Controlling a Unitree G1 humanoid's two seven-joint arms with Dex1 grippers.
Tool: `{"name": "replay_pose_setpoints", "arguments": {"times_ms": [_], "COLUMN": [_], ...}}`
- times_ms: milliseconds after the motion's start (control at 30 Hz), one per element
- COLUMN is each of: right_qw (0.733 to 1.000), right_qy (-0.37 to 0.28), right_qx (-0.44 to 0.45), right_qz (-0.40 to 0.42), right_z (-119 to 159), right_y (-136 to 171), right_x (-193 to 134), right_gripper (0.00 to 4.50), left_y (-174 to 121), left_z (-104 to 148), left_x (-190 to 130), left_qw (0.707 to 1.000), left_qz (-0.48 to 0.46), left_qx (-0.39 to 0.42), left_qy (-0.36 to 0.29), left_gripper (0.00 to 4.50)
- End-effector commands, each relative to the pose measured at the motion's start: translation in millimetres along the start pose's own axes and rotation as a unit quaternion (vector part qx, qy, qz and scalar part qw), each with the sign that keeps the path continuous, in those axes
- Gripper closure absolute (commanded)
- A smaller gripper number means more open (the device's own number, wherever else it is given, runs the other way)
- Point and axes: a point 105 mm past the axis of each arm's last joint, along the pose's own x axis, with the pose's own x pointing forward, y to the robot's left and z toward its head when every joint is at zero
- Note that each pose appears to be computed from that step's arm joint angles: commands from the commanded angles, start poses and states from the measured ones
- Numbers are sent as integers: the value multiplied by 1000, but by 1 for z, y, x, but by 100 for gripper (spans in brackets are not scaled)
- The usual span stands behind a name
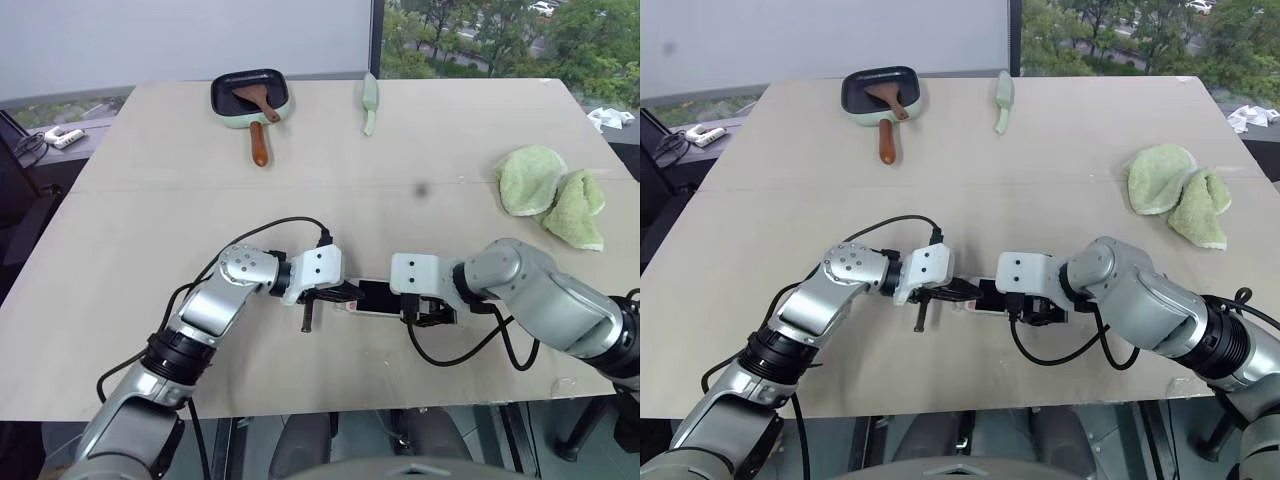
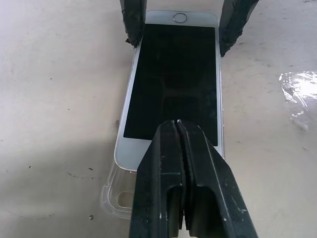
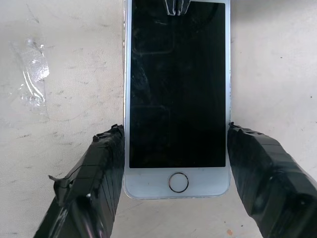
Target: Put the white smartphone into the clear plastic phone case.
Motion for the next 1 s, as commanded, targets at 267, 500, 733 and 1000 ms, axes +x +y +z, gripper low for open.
{"name": "replay_pose_setpoints", "arguments": {"times_ms": [267,500,733,1000], "right_qw": [999,995,987,975], "right_qy": [-40,-95,-155,-212], "right_qx": [-18,8,27,65], "right_qz": [-10,12,-4,-13], "right_z": [18,34,49,46], "right_y": [-4,-3,-11,-11], "right_x": [-10,-28,-31,3], "right_gripper": [2,2,182,443], "left_y": [-11,-11,-11,-12], "left_z": [-21,-22,-23,-25], "left_x": [7,7,9,8], "left_qw": [999,999,999,999], "left_qz": [-11,-10,-9,-5], "left_qx": [-27,-30,-34,-41], "left_qy": [30,29,26,25], "left_gripper": [450,450,450,450]}}
